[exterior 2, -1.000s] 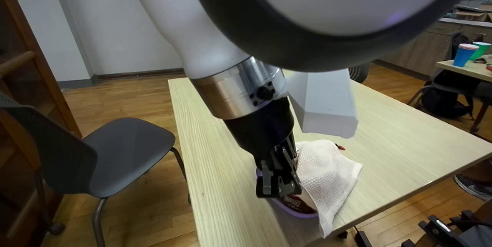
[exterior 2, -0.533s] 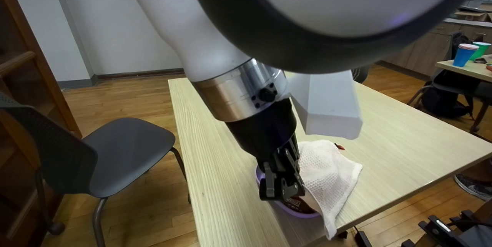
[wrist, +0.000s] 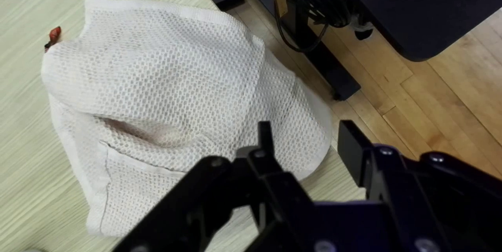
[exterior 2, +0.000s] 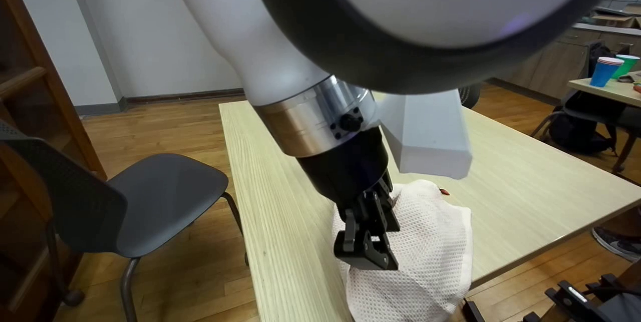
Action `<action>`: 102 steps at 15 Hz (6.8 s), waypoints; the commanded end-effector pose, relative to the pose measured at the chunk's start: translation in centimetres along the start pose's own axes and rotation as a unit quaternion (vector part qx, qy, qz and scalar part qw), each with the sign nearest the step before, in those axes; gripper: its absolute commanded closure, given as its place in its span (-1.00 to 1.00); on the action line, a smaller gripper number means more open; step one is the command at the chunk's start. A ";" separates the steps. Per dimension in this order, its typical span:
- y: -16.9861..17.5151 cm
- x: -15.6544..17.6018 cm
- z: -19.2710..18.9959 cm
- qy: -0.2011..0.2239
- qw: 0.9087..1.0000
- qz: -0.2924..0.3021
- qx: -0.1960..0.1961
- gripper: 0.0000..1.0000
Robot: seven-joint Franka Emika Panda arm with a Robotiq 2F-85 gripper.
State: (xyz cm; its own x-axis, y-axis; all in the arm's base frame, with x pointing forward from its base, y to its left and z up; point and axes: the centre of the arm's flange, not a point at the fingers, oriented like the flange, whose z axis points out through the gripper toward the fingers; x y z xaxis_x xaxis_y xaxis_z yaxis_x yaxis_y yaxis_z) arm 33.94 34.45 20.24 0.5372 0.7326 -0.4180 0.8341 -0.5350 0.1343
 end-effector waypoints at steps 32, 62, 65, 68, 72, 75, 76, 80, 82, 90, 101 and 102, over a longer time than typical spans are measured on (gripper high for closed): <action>15.9 4.5 7.1 0.052 0.910 0.361 0.198 -1.00; 19.9 2.2 11.5 0.016 0.823 0.519 0.232 -1.00; 20.1 2.1 11.5 0.017 0.822 0.520 0.231 -1.00; 20.2 2.1 11.5 0.018 0.822 0.521 0.231 -0.35; 20.4 1.9 11.2 0.023 0.820 0.525 0.227 0.29; 20.6 1.7 11.1 0.024 0.819 0.528 0.224 0.76; 20.7 1.7 11.1 0.024 0.819 0.529 0.223 -0.06; 20.9 1.7 11.2 0.022 0.817 0.532 0.222 -0.28; 21.1 1.8 11.2 0.022 0.816 0.534 0.221 -0.57; 22.1 1.9 10.9 0.028 0.809 0.543 0.223 -1.00; 22.5 2.2 10.3 0.036 0.809 0.544 0.222 0.04; 22.5 2.2 10.3 0.037 0.809 0.544 0.222 0.21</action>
State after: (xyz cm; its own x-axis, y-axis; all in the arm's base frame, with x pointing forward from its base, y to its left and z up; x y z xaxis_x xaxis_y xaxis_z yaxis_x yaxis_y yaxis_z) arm 52.36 19.36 12.39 0.9443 -0.2400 -0.2252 -0.2356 -0.9707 0.0467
